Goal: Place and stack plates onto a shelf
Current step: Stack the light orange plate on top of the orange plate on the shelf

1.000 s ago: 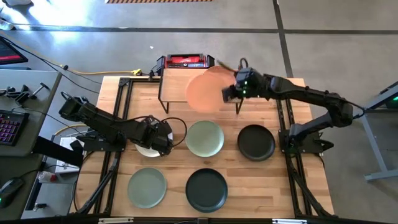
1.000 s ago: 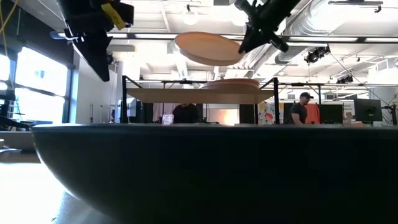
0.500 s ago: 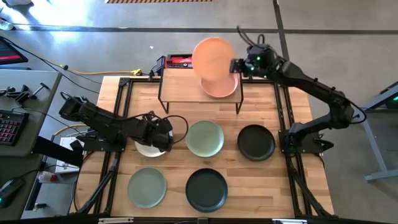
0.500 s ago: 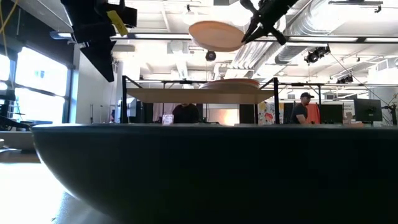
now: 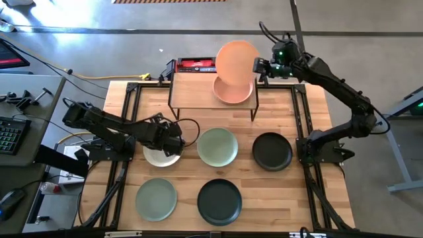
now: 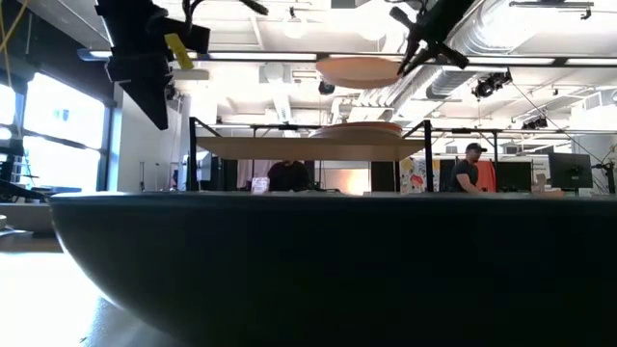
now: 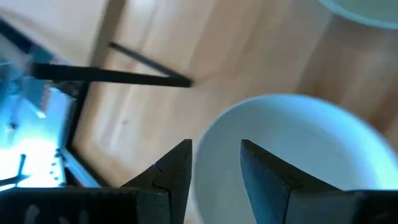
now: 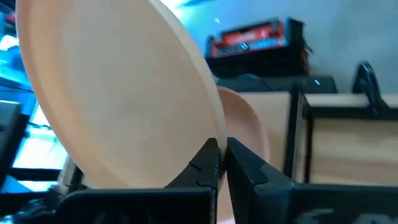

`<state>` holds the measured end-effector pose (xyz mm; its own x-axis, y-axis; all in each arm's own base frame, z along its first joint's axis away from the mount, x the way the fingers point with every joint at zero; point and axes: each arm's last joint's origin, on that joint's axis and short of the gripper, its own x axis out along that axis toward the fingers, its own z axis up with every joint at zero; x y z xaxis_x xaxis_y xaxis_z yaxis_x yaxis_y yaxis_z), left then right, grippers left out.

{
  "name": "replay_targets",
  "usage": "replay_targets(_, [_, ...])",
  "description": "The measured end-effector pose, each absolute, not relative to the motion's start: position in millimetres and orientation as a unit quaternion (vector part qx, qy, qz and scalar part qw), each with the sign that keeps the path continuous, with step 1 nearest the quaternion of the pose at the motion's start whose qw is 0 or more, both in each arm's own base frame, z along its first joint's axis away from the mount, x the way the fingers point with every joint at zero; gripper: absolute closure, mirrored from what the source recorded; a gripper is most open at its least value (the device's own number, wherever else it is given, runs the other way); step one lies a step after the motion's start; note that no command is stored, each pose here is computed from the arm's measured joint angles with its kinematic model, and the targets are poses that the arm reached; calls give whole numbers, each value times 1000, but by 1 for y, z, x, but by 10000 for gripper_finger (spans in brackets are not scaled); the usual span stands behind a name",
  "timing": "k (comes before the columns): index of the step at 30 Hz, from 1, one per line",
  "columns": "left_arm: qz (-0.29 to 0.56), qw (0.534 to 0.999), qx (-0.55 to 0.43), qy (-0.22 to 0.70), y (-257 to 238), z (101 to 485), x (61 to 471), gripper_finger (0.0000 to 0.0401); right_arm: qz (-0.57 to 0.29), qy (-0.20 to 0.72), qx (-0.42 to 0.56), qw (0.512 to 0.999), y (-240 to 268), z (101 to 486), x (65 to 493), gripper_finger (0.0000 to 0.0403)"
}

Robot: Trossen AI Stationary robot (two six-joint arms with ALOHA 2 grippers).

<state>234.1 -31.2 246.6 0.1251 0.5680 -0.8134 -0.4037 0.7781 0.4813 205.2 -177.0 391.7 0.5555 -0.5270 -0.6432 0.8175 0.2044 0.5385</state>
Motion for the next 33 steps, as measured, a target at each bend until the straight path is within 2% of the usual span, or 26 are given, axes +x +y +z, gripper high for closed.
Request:
replay_targets(7, [353,735,94,572,-14,262,219,275,-422,203,486,738,-180,378,213,403])
replay_targets(20, [388,781,32,488,5,303,179,275,-416,254,519,702,-195,354,222,403])
replay_targets(33, [392,796,14,461,8,313,166,275,-421,293,524,680,-203,334,234,403])
